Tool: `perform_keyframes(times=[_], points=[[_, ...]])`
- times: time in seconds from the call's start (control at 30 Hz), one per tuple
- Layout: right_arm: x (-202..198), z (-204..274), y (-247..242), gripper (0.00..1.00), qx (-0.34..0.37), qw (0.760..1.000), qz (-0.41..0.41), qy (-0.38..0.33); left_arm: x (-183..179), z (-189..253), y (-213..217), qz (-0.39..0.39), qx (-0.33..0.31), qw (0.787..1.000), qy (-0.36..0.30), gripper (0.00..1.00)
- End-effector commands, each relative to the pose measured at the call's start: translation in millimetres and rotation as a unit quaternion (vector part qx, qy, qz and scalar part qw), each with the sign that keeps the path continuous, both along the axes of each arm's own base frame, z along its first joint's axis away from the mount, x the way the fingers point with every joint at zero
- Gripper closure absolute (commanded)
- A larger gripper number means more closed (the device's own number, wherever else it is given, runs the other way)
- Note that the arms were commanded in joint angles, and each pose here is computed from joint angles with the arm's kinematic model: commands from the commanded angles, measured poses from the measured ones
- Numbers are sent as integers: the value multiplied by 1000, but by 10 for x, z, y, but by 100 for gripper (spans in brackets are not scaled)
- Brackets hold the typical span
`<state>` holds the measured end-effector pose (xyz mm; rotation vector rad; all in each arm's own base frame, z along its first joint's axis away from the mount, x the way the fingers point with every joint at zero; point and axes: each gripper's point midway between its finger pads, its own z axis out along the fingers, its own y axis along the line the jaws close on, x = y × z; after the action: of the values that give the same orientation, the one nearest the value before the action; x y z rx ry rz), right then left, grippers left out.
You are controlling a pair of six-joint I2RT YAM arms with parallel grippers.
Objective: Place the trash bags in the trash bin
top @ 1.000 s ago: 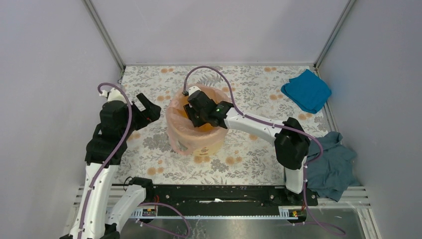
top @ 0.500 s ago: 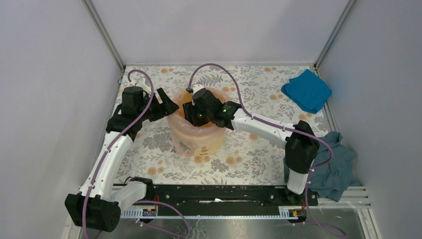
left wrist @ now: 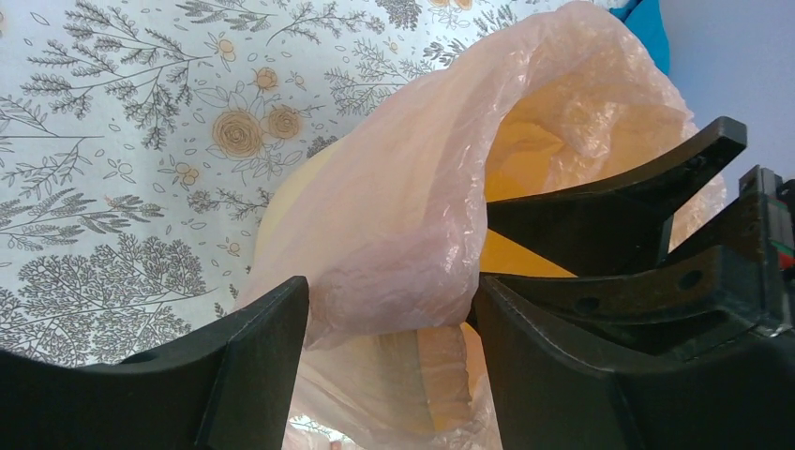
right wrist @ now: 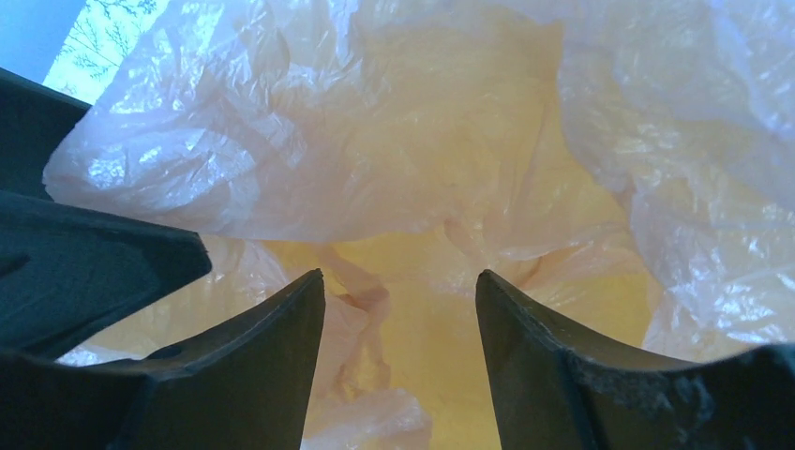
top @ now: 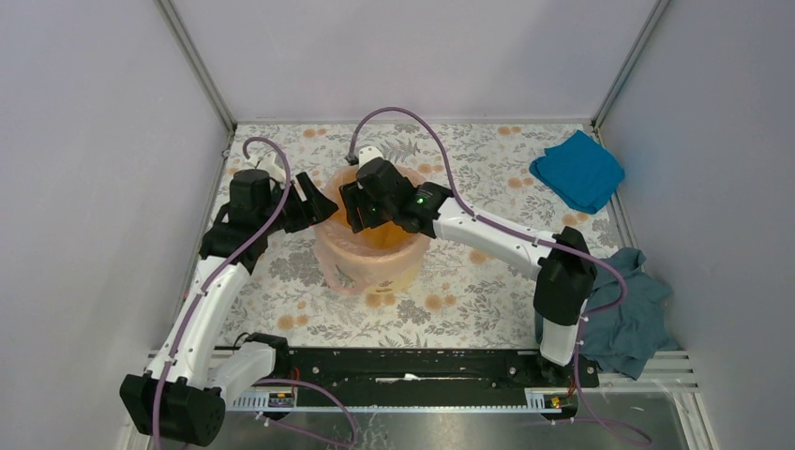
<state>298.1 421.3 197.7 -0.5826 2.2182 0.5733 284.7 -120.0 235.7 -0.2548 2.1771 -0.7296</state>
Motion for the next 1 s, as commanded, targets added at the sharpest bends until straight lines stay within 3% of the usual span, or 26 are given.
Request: perform_keyframes(times=[0.0, 0.23, 0.63, 0.8, 0.97], points=[[1, 196, -16, 32, 2, 1000, 3, -27, -4, 208, 42, -3, 16, 999, -47, 30], [52, 574, -190, 35, -5, 997, -7, -71, -21, 191, 56, -1, 20, 999, -43, 21], [750, 123, -710, 38, -193, 960, -116, -166, -24, 55, 65, 5, 20, 999, -28, 23], [525, 204, -485, 38, -153, 975, -78, -138, -29, 48, 50, 1, 16, 1000, -25, 25], [130, 91, -223, 35, -71, 995, -11, -62, -22, 94, 36, -2, 14, 999, -29, 26]])
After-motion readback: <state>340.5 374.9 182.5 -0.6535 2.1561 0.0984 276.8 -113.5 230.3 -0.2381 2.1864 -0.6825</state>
